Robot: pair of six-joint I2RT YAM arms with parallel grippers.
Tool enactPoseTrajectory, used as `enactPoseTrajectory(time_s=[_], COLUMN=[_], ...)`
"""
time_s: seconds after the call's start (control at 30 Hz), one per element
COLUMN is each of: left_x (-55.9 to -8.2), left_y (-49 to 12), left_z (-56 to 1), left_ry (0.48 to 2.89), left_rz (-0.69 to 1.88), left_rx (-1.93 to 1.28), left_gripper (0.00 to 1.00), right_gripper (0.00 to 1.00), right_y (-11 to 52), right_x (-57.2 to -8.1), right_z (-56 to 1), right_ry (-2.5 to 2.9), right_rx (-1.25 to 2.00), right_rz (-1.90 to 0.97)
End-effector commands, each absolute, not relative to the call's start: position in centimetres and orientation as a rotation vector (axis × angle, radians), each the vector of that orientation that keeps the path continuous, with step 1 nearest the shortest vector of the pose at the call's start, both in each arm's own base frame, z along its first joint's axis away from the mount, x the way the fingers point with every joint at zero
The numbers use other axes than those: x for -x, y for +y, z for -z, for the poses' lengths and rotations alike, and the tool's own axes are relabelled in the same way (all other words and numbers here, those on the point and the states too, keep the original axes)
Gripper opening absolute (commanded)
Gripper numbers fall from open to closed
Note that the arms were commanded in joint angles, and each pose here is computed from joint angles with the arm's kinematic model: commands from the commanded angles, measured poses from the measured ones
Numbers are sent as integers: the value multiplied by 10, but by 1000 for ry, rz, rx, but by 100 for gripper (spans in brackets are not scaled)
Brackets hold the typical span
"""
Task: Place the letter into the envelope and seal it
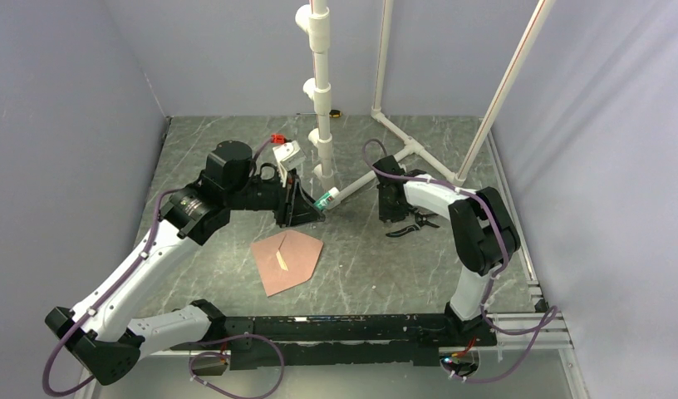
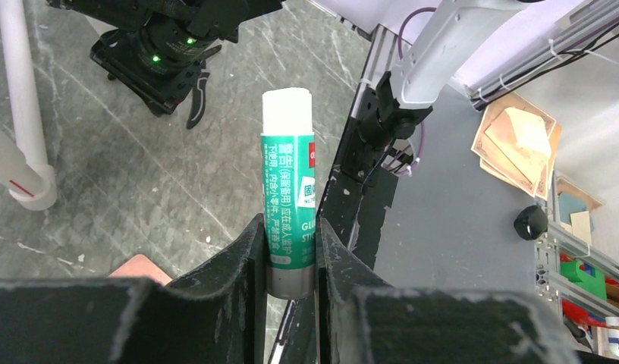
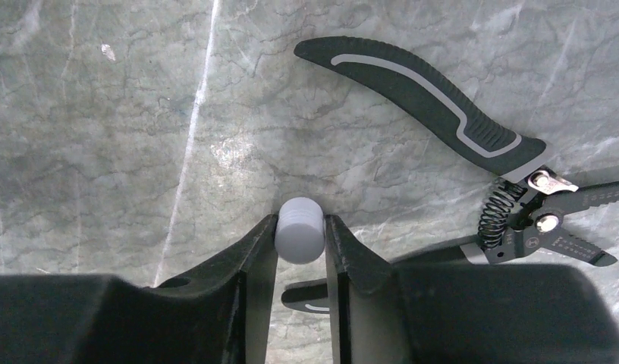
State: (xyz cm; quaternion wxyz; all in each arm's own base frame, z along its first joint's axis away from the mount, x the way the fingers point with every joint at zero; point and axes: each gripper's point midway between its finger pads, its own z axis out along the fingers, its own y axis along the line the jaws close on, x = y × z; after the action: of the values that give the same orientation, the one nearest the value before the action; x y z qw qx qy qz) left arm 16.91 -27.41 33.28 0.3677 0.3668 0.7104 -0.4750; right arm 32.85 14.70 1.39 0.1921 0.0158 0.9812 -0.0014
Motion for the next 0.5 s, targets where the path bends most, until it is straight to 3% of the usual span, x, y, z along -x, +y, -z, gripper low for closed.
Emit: enactPoseTrajectory(time_s=[0.0,0.3,0.47], left_x=[-172,-171,-174], left_y=[-269,-272,-275], left_z=[-356,-362,-370], left_ry=[1757,1740,1723], left_rz=[1160,1182,1208], left_rx=[-945,-946,-907], left_gripper=[2,3,2], right_gripper=[35,45,54], right_y=[144,152,155], right_x=[-323,-336,-341], right_z=[-2,-34,-92], right_ry=[2785,2716,2576], right_rx=[-38,-61,-130], right_rz=[35,-25,-125])
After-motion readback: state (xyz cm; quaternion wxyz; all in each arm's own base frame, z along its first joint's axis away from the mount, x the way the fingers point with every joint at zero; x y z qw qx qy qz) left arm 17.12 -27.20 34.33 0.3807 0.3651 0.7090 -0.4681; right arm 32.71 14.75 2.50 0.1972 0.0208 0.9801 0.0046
